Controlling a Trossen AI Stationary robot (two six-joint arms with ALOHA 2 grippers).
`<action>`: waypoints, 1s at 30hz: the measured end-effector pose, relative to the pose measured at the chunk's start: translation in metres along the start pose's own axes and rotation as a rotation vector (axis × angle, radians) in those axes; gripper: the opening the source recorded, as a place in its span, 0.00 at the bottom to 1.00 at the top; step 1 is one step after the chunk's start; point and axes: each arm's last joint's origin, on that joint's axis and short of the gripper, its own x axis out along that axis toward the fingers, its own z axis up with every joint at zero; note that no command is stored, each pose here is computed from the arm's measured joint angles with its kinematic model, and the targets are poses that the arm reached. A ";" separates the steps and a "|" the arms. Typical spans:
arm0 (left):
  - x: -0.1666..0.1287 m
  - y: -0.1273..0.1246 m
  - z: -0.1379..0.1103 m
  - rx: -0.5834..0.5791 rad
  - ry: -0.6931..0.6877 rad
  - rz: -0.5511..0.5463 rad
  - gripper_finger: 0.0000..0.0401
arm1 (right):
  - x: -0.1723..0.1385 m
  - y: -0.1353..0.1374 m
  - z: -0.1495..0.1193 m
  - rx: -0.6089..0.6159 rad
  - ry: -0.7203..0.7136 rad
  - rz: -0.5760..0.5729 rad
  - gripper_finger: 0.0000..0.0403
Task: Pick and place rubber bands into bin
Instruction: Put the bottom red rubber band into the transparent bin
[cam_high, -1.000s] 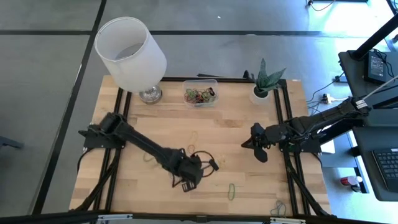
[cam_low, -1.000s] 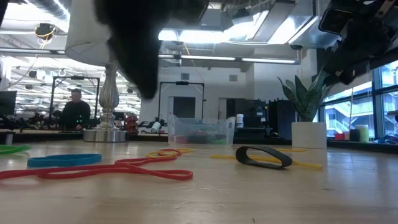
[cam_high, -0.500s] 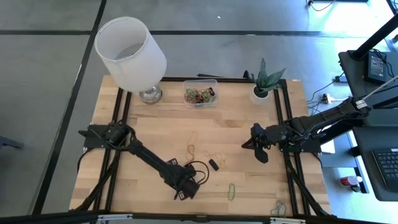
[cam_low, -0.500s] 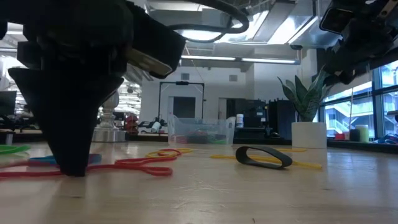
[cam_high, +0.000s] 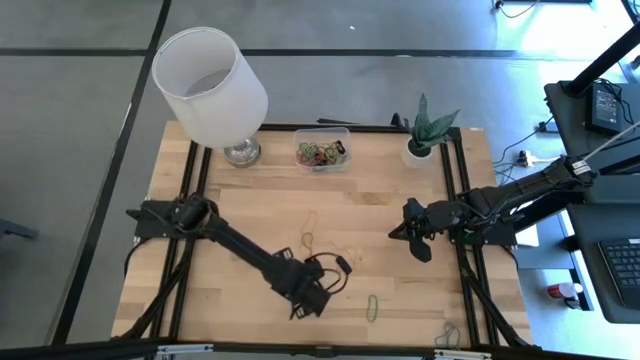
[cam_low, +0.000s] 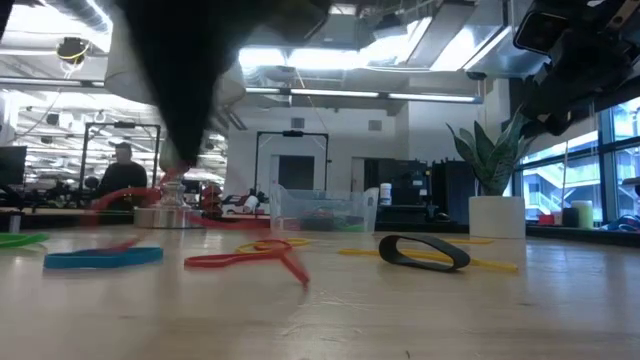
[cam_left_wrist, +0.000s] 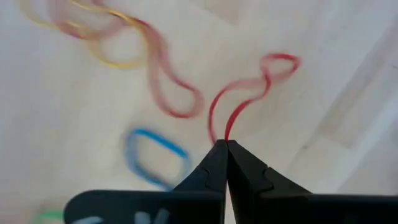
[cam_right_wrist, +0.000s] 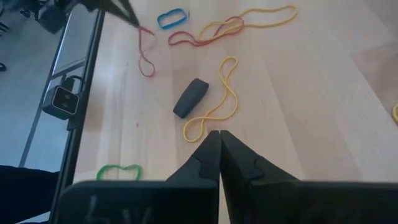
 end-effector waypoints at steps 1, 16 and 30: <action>-0.007 0.003 0.005 0.006 -0.007 0.016 0.00 | 0.000 0.000 0.000 0.000 -0.002 0.001 0.02; -0.108 0.114 0.113 0.078 -0.274 0.210 0.00 | 0.000 0.000 0.002 0.032 -0.031 -0.006 0.02; -0.090 0.292 0.216 -0.082 -0.366 0.208 0.00 | -0.001 -0.006 0.007 0.230 -0.215 -0.224 0.02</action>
